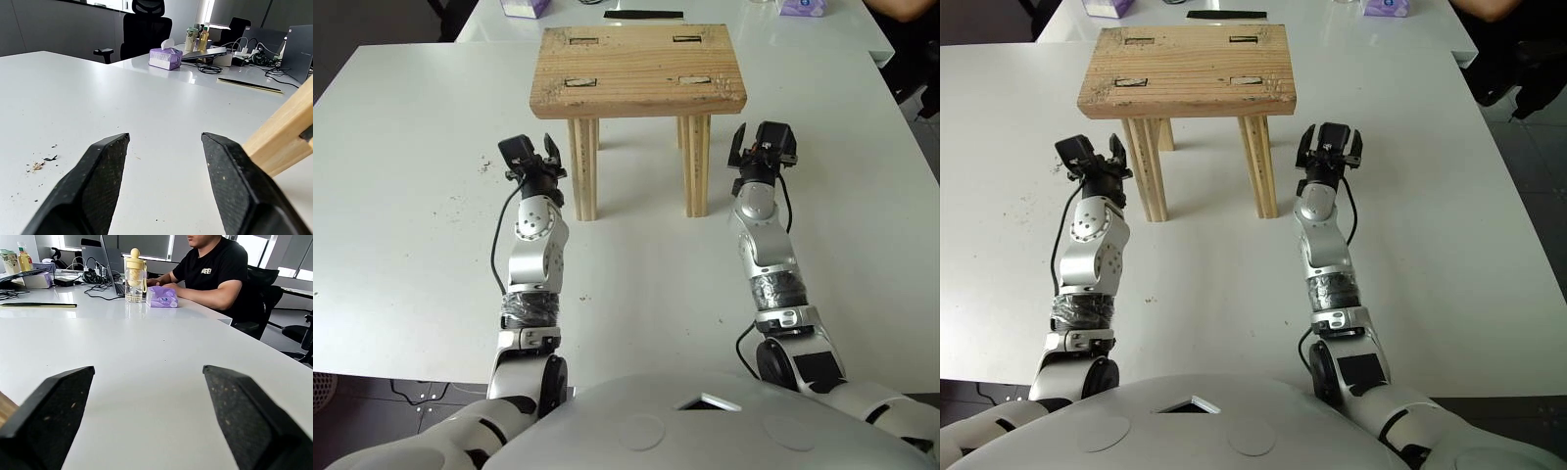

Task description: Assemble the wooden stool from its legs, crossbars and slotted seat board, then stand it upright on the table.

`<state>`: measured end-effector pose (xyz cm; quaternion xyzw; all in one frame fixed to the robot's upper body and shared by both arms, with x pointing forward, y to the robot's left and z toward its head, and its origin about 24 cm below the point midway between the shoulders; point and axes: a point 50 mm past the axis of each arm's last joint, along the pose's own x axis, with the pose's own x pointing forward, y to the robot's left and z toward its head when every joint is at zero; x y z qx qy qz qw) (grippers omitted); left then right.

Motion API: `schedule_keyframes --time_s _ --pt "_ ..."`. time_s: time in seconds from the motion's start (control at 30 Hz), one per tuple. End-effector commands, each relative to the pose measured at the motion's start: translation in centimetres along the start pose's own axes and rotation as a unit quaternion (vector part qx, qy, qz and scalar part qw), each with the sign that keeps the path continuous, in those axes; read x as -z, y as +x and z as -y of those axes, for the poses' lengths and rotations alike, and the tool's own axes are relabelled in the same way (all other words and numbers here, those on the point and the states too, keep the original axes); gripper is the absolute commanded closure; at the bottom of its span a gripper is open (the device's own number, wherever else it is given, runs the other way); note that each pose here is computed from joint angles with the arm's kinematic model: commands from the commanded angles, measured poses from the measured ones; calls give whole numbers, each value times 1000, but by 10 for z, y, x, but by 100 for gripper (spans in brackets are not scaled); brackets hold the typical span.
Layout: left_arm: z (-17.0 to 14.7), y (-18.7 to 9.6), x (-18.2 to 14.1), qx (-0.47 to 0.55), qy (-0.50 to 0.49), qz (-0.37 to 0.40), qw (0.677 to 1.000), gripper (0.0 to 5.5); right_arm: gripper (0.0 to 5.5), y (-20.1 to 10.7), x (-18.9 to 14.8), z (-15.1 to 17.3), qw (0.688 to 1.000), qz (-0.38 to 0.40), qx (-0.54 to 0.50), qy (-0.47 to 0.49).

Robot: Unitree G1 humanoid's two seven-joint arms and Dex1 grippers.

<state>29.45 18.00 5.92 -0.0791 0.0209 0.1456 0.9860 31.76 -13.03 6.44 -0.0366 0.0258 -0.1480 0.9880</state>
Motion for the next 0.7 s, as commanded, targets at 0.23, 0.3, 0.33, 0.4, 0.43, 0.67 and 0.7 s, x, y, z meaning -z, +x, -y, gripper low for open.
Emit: schedule_keyframes --time_s 0.23,0.3,0.33,0.4,0.43,0.67,0.7 --pt "22 -6 3 -19 -47 9 999 201 143 4 -20 -32 997 29 -68 -4" --pt "28 -5 4 -20 -61 5 998 201 143 4 -22 -36 996 34 -78 -8" --pt "31 -3 4 -19 -59 4 998 201 143 4 -22 -36 996 35 -79 -11" --pt "38 1 -1 -34 -48 6 998 201 143 7 -23 -34 997 34 -72 -16" --pt "41 2 -5 -37 -46 12 998 201 143 8 -25 -33 997 38 -65 -25" --pt "33 -4 6 -55 -1 4 998 199 190 19 -20 -22 997 33 -47 -41" --pt "33 -2 4 -57 8 4 998 199 190 22 -22 -21 998 35 -43 -40"
